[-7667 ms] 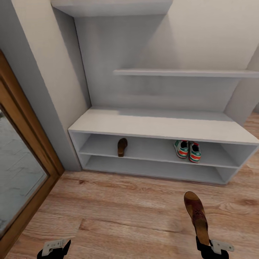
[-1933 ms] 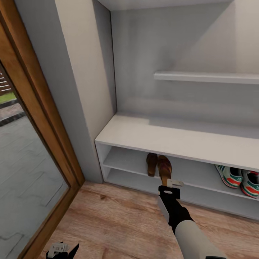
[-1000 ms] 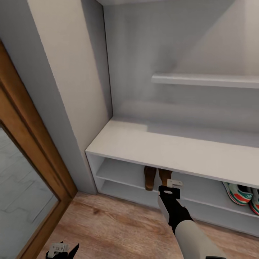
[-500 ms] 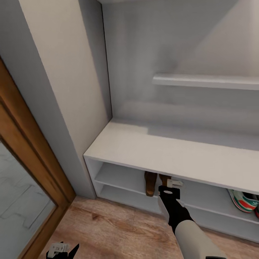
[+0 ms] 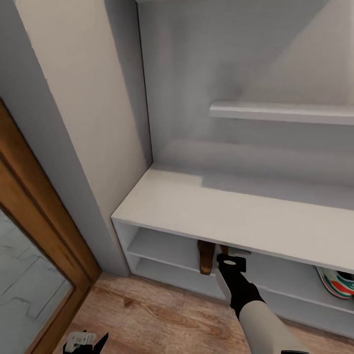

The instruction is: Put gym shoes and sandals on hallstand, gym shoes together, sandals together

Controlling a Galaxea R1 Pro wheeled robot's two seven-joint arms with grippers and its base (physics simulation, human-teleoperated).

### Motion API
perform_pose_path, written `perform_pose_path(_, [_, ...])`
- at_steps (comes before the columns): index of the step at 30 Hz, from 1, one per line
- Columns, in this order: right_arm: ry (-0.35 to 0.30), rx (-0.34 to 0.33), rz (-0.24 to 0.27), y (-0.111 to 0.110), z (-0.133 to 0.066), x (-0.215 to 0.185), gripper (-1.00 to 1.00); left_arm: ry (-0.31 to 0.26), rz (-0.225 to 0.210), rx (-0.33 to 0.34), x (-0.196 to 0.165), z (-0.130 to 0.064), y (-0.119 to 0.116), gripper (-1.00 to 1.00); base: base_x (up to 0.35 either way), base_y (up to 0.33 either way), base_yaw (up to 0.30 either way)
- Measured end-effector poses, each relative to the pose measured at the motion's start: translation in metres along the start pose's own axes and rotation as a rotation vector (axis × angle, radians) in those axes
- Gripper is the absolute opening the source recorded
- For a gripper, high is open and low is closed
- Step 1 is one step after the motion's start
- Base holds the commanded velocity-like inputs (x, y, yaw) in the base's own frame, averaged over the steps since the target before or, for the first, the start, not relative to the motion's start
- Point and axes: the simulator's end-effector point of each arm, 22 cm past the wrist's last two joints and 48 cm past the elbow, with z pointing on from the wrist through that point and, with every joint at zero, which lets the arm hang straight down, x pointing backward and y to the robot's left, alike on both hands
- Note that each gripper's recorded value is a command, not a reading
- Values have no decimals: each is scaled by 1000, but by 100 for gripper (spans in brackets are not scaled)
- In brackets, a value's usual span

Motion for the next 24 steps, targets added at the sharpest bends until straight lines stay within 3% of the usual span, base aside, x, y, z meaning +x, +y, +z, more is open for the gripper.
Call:
perform_pose_path(12, [0,0,0,0,0,0,-100,0,0,0,0,0,0,100,12,-4,0])
perform_pose_path(13, [0,0,0,0,0,0,100,0,0,0,0,0,0,100,0,0,0])
perform_pose_path(24, [1,0,3,0,0,0,100,0,0,0,0,0,0,100,0,0,0])
